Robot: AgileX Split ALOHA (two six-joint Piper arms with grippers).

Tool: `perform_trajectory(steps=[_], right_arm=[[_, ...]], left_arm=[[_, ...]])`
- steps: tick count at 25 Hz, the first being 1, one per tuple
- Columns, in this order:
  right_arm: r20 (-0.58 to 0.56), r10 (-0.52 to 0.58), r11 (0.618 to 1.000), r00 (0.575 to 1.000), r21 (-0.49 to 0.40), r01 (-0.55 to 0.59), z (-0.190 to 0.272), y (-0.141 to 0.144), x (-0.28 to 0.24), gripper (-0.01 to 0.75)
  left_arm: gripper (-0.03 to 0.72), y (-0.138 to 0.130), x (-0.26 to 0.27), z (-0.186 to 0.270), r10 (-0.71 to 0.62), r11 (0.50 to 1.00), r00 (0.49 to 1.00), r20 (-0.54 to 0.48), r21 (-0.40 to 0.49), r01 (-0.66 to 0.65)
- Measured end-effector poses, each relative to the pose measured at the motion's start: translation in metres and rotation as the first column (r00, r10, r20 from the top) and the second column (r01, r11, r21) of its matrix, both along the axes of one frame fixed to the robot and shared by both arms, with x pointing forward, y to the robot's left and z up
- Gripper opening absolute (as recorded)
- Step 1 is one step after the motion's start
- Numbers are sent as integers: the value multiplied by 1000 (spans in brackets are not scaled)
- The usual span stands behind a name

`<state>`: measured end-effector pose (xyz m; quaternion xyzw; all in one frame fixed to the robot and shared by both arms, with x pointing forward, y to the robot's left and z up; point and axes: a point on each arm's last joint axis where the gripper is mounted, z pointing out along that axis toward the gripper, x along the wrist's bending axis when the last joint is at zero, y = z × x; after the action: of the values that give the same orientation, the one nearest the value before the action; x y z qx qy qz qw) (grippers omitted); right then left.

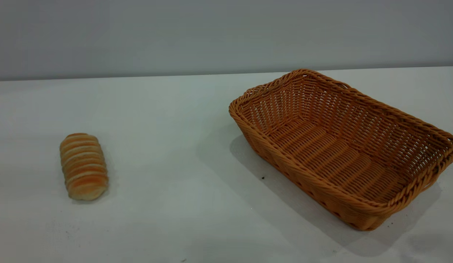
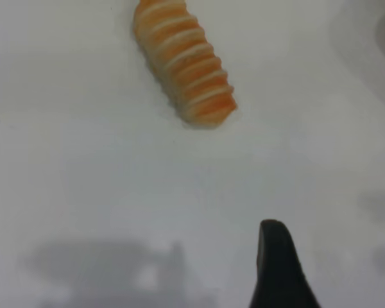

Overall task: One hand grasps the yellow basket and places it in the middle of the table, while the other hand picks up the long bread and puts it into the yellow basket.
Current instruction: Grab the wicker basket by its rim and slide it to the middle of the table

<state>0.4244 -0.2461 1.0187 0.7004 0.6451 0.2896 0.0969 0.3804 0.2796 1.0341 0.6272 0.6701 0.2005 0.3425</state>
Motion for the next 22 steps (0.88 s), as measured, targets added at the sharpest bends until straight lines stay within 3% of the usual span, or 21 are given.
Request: perform_trajectory(steps=[8, 14, 22], right_arm=[[-264, -88, 996, 961, -25, 84, -59, 15, 68, 587], [-272, -185, 983, 944, -44, 179, -81, 14, 81, 587], [-292, -222, 975, 930, -88, 205, -105, 12, 90, 586]], left_arm=[[503, 0, 9, -5, -15, 1000, 1000, -7, 22, 15], [503, -1, 9, -5, -11, 1000, 1000, -8, 6, 11], [503, -1, 9, -5, -11, 1000, 1000, -8, 3, 11]])
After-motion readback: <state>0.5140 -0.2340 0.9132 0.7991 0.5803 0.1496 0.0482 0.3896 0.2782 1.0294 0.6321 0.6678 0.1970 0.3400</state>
